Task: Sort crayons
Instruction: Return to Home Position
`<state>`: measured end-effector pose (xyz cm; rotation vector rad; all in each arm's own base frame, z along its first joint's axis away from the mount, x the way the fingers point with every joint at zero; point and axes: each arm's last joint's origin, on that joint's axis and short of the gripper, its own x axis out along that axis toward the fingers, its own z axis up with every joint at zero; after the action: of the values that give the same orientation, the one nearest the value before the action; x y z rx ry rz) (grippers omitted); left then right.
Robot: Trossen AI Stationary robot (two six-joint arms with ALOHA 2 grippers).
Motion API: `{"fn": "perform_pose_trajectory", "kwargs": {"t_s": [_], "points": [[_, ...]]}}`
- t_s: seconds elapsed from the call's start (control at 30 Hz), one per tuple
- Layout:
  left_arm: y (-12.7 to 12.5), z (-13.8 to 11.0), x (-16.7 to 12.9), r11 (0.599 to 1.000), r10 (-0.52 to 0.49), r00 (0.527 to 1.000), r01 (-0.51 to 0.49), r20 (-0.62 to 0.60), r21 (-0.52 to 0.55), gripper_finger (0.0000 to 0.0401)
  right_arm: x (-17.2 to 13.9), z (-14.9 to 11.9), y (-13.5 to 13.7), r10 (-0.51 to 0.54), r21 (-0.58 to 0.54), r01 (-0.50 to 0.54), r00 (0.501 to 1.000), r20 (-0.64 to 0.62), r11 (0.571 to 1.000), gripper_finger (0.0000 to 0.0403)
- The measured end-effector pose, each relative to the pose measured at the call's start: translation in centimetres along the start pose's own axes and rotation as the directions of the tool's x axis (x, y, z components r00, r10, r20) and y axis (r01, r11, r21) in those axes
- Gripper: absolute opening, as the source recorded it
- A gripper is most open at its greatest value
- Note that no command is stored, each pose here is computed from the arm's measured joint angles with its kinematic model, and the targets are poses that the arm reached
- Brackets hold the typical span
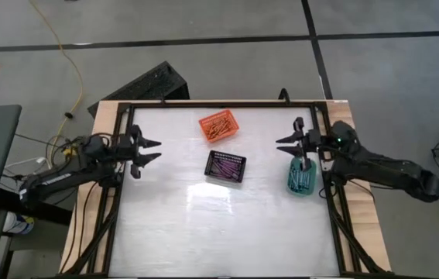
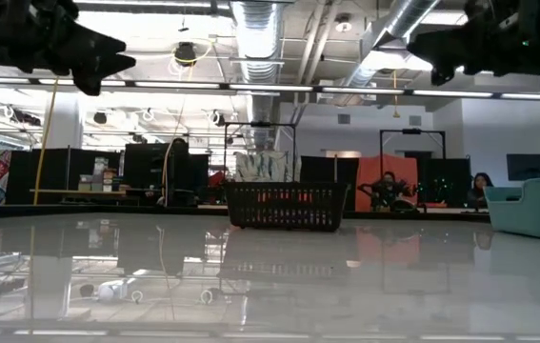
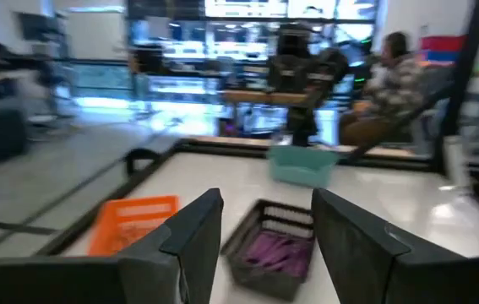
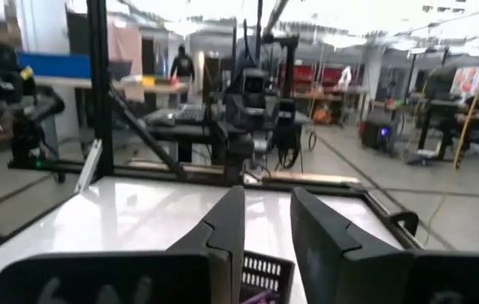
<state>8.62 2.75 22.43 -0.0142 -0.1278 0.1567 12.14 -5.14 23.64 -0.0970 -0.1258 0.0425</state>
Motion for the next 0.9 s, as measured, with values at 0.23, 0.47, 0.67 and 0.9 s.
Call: {"fn": "perform_pose_trajectory", "kwargs": {"t_s": [0.23, 0.47, 0.67, 0.9], "points": [[-0.5, -0.6, -0.9, 0.997, 0.068, 0.997, -0.066, -0.047, 0.033, 0.0174, -2.0, -2.4, 1.3, -0.011, 0.060, 0.004, 0.994, 0.104, 0.998, 0.0097], [-0.5, -1.8, -0.9, 0.977, 0.211, 0.971, -0.206, -0.110, 0.056, 0.0174, -3.2, -3.4, 1.6, -0.159, 0.055, 0.152, 0.976, 0.151, 0.987, 0.0097], [-0.5, -1.8, -0.9, 0.942, 0.334, 0.937, -0.328, -0.102, 0.075, 0.0174, -3.8, -4.2, 1.8, -0.217, 0.069, 0.212, 0.973, 0.077, 0.975, 0.0097], [-0.7, -1.3, -1.0, 0.922, 0.367, 0.928, -0.355, -0.060, 0.156, 0.0174, -4.0, -4.4, 1.9, -0.253, 0.071, 0.249, 0.966, 0.058, 0.966, 0.0097]]}}
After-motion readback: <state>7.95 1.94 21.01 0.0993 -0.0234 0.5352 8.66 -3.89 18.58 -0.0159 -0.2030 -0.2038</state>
